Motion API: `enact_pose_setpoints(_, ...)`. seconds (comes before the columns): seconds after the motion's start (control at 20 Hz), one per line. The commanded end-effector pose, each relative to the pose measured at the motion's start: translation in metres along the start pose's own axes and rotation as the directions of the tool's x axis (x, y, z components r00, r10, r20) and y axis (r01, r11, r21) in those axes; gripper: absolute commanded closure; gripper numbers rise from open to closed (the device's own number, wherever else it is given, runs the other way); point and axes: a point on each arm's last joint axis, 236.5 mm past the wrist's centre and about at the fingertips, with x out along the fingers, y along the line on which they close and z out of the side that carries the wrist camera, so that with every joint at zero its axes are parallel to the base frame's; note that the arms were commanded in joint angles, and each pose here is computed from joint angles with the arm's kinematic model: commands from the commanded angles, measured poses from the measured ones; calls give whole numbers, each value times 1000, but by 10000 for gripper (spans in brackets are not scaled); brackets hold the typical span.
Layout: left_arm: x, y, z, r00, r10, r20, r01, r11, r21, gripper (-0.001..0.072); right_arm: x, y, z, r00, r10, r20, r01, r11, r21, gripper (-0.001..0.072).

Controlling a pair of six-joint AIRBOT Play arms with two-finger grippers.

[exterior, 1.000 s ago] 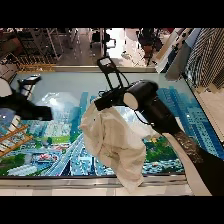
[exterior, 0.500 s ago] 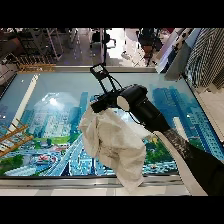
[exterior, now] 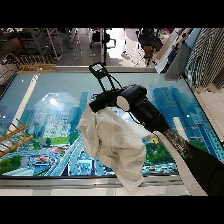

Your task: Fold the clothes and pants, and hang the long-sleeved shirts on hangers.

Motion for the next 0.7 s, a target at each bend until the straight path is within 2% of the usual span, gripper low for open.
enact_pose_setpoints(0.0, 36, -19, 6, 1000, -28, 0, 28, 999, 47, 158, 0, 6, 0, 1000, 23, 1, -23, 1000, 18, 679)
enact_pose_setpoints(0.1, 41, -36, 7, 999, -44, 14, 43, 996, 78, 472, 0, 9, -1, 999, 38, -4, -38, 999, 32, 679)
enact_pose_setpoints(0.15, 40, -43, 9, 998, -52, 22, 50, 995, 91, 559, 0, 11, -2, 999, 47, -7, -47, 998, 38, 679)
enact_pose_setpoints(0.25, 31, -53, 15, 997, -64, 43, 59, 992, 110, 654, 0, 15, -3, 998, 61, -12, -60, 997, 46, 679)
enact_pose_setpoints(0.3, 22, -57, 22, 995, -71, 65, 63, 991, 117, 692, 0, 15, -4, 998, 63, -16, -62, 997, 47, 679)
enact_pose_setpoints(0.5, -55, -85, 71, 961, -135, 241, 93, 979, 179, 691, 0, 15, -7, 998, 64, -30, -62, 997, 47, 679)
enact_pose_setpoints(0.6, -119, -126, 91, 901, -266, 341, 210, 959, 193, 691, -1, 15, -7, 998, 63, -29, -62, 997, 47, 679)
enact_pose_setpoints(0.65, -152, -155, 91, 854, -372, 363, 306, 924, 228, 691, -1, 14, -7, 998, 57, -28, -56, 997, 43, 679)
